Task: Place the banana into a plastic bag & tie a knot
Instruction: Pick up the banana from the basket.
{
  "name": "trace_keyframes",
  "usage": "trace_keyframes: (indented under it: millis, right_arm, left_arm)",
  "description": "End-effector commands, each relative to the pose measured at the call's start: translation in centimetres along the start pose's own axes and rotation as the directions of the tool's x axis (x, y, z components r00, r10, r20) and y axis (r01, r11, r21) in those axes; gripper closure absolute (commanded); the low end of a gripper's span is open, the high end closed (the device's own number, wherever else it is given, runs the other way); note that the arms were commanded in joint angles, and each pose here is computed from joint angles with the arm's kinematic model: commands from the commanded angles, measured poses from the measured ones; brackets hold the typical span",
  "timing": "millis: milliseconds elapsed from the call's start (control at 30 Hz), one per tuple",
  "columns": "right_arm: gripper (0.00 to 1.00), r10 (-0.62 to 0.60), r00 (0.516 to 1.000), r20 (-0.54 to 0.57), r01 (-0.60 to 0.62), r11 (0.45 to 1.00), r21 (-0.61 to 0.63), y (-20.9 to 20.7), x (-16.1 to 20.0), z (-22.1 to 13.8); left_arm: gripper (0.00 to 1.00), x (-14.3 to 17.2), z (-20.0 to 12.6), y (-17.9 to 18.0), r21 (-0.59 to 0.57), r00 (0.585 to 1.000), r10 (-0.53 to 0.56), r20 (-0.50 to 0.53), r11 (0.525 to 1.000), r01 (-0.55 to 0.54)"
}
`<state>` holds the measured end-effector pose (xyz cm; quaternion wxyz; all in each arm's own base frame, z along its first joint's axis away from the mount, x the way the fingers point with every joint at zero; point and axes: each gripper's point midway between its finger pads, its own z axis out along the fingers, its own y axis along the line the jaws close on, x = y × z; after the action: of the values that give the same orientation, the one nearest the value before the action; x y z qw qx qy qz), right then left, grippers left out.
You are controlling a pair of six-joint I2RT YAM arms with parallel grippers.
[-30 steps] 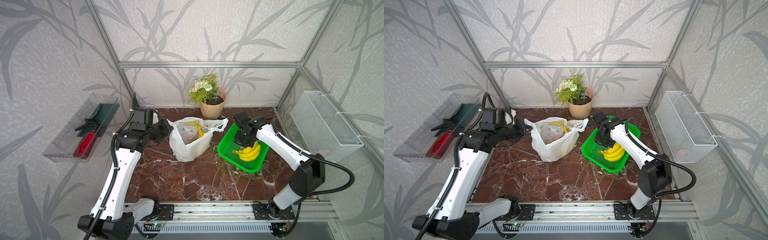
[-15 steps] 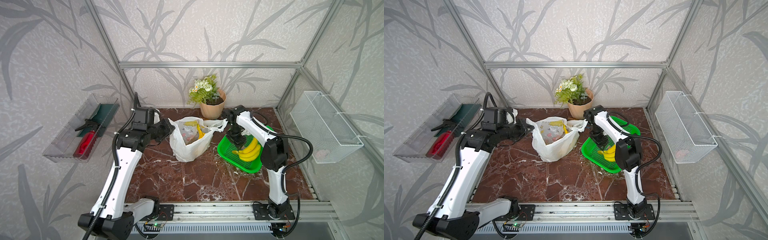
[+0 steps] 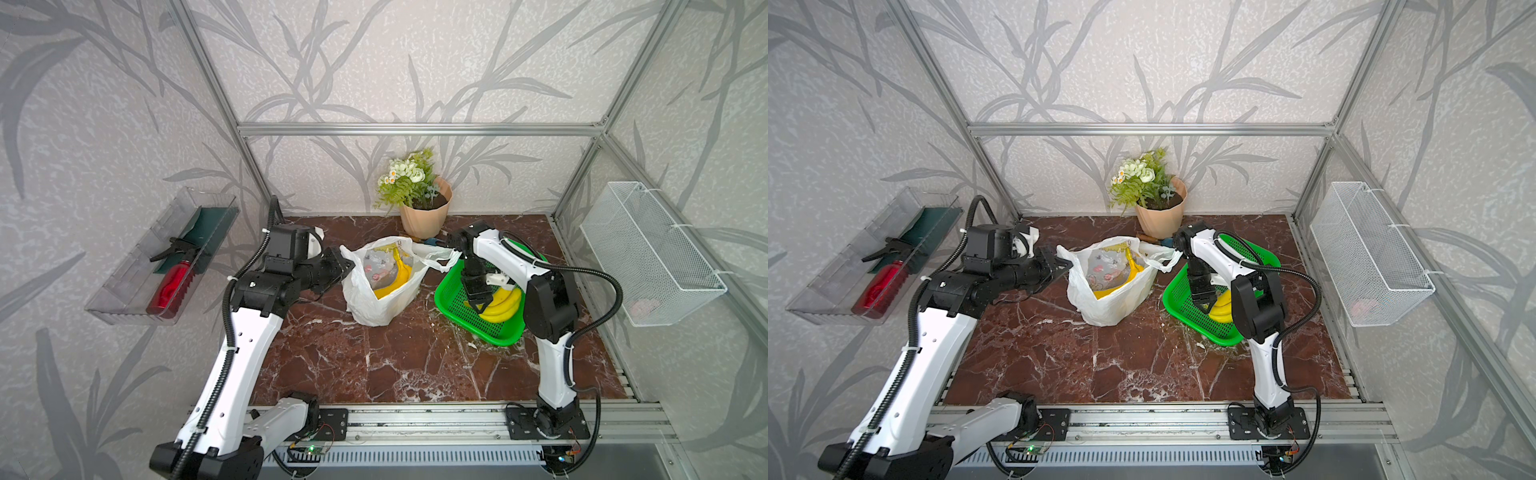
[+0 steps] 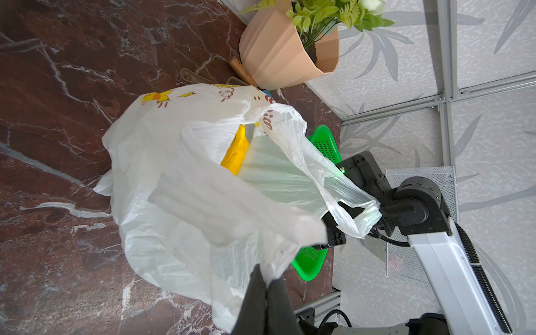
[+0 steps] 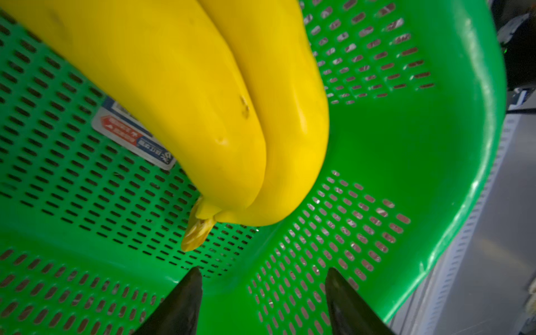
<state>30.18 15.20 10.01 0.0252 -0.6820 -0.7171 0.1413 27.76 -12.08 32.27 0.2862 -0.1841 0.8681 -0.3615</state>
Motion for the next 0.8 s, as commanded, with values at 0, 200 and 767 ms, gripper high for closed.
trace_keyframes:
  millis: [0,200,767]
  right_arm:
    - [0.30,0.118,0.991,0.059,-0.118,0.993,0.004,-0.1,0.0,-0.2]
    - [0.30,0.197,0.978,0.072,-0.197,0.980,-0.012,0.8,0.1,1.2]
    - [0.40,0.257,0.954,0.153,-0.262,0.965,0.014,1.8,0.1,4.7]
  left_arm:
    - [1.00,1.0,-0.9,-0.7,0.036,1.000,-0.003,-0.014,0.999,0.004]
    - [1.00,1.1,-1.2,-1.1,0.056,1.000,-0.001,-0.012,0.998,0.002]
    - [1.00,1.2,-1.6,-1.4,0.062,1.000,0.002,-0.005,0.998,-0.001]
